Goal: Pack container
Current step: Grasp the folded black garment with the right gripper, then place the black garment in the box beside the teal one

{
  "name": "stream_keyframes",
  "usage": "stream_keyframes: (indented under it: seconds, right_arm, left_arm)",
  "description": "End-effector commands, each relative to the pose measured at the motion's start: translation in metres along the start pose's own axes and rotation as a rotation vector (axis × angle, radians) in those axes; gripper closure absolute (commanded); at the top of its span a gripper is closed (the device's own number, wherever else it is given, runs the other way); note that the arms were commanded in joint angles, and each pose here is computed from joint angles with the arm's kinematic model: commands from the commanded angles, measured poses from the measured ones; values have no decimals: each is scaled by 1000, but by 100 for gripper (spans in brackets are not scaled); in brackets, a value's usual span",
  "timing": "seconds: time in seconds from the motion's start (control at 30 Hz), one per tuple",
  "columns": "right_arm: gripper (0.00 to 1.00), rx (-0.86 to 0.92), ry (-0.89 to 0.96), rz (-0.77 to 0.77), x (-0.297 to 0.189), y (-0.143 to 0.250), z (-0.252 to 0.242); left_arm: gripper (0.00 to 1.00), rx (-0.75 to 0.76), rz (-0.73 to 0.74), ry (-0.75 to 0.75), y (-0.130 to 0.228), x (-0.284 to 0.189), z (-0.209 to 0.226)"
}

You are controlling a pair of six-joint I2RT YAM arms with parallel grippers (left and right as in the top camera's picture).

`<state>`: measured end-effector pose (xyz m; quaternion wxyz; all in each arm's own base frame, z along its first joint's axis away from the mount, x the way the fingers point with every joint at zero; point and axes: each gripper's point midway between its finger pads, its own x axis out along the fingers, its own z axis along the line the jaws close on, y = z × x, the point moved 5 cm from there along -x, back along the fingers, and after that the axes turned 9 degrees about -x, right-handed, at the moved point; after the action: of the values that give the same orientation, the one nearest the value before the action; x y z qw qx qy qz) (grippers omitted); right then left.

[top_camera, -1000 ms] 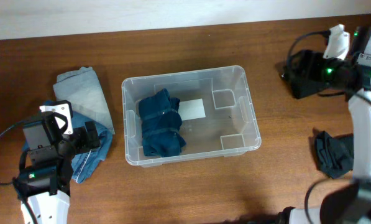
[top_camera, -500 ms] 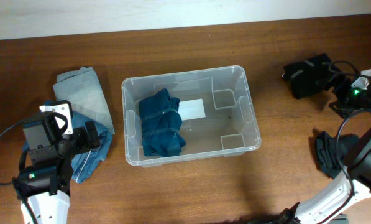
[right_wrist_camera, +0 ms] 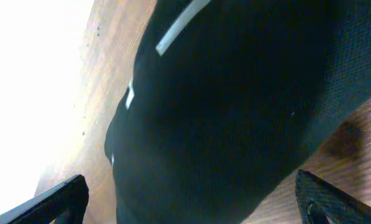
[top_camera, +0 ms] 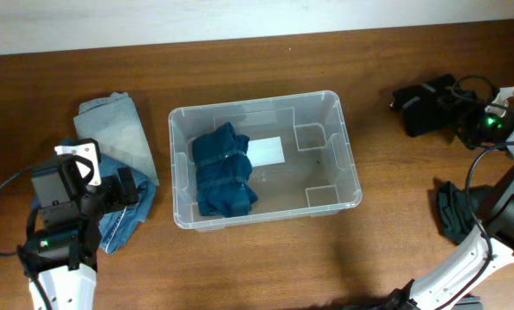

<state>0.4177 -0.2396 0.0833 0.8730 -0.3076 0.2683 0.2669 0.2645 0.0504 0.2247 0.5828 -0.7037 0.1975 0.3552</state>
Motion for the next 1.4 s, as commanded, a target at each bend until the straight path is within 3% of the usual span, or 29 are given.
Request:
stream_keyframes:
  seconds: [0.0,0.17,0.23,0.3,0.47,0.73,0.9,1.1,1.17,1.37]
  right_arm:
    - [1,57,-13,56,23,17,-8]
    - [2,72,21,88,46,28,-13]
    - [7,80,16,92,52,30,-13]
    - [21,86,18,94,55,31,-12]
    - [75,75,13,82,56,29,-10]
    - [96,57,-86,83,50,23,9]
    - [96,-17,-163,30,20,3,50]
    - [96,-235,-251,-54,-51,-11,141]
    - [95,-380,-275,-76,-89,1,192]
    - [91,-633,-354,-2,-134,66,277]
  left_arm:
    - [1,-14,-25,-5,-8,-3,1]
    - [1,-14,-28,-4,-9,-3,1]
    - [1,-14,-32,-4,-10,-4,1]
    - [1,-14,-36,-3,-10,-4,1]
    - [0,-14,-36,-3,-10,-4,1]
    - [1,-14,-40,-3,-11,-4,1]
    - [1,-14,-40,-3,-11,-4,1]
    - [1,-14,-40,-3,-11,-4,1]
    - [1,-14,-46,-3,-12,-4,1]
    - [1,-14,-66,0,-16,-4,0]
